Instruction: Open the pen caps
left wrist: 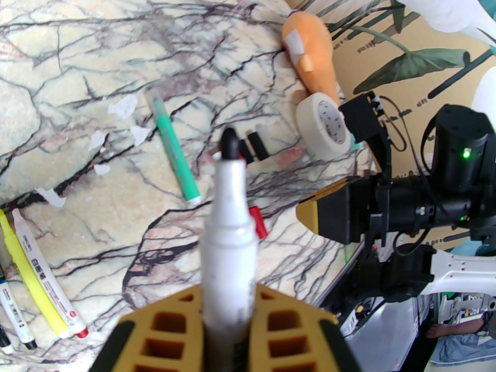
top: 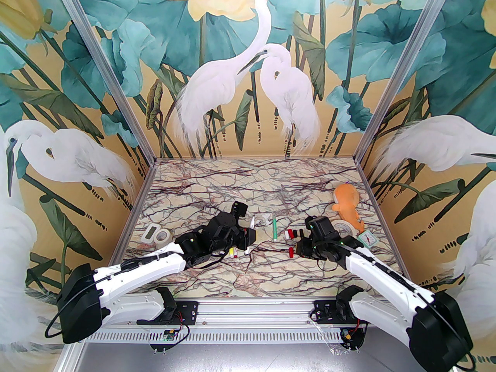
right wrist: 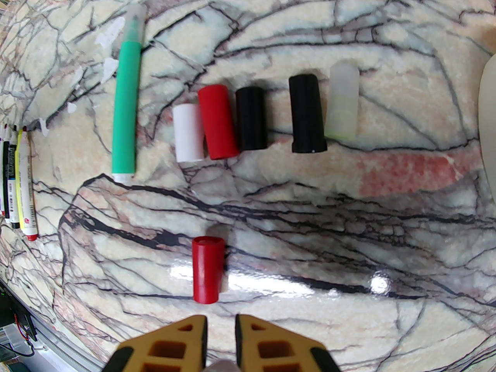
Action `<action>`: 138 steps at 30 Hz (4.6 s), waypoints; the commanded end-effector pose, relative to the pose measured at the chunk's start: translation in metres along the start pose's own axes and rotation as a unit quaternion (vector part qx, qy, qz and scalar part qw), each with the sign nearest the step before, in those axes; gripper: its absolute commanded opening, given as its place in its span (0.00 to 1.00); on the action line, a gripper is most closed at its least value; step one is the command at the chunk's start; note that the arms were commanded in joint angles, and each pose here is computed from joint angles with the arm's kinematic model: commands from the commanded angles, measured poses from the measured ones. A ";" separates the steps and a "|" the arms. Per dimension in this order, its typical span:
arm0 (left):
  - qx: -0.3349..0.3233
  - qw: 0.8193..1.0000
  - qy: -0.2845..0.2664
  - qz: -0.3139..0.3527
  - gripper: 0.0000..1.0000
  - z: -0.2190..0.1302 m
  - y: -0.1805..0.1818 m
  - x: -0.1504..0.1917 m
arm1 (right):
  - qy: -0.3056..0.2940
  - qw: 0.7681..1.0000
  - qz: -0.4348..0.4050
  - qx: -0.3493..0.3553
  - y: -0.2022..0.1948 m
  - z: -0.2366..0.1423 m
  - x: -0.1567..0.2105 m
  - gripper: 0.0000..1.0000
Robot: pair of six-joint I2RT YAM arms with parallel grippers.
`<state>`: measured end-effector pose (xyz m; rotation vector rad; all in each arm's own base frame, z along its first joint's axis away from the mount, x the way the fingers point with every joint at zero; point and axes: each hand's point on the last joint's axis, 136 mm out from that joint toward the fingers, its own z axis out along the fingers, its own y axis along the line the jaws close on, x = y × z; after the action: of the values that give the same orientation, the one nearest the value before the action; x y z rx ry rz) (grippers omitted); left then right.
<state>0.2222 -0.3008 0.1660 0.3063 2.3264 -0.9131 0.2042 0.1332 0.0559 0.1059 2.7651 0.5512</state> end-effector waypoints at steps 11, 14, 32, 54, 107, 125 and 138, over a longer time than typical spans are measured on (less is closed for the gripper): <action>-0.017 1.000 0.003 -0.002 0.05 0.006 0.003 -0.005 | 0.026 1.000 -0.004 0.001 0.004 0.023 0.000 0.16; -0.020 1.000 0.003 -0.002 0.05 0.006 0.004 -0.004 | 0.031 0.999 -0.001 0.005 0.003 0.026 0.001 0.17; -0.042 0.999 0.020 -0.026 0.05 0.015 0.015 0.004 | 0.039 0.999 0.001 0.021 0.001 0.036 -0.004 0.28; -0.265 0.960 0.060 -0.070 0.05 0.047 0.084 0.016 | -0.049 0.994 -0.051 -0.082 0.046 -0.024 -0.025 0.51; -0.380 0.919 0.089 -0.055 0.32 0.052 0.116 0.012 | -0.100 0.976 -0.075 -0.180 0.073 -0.063 -0.020 1.00; -0.187 0.971 0.114 -0.091 0.47 0.131 0.017 -0.015 | -0.130 0.980 -0.061 -0.140 0.057 -0.082 -0.020 1.00; -0.224 0.959 0.156 -0.075 0.45 0.186 0.030 -0.004 | -0.138 0.981 -0.048 -0.128 0.048 -0.086 -0.017 0.99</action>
<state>0.3249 -0.4069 0.0571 0.0457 2.7629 -0.4691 0.1922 0.1462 0.1478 -0.0246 2.4095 0.8028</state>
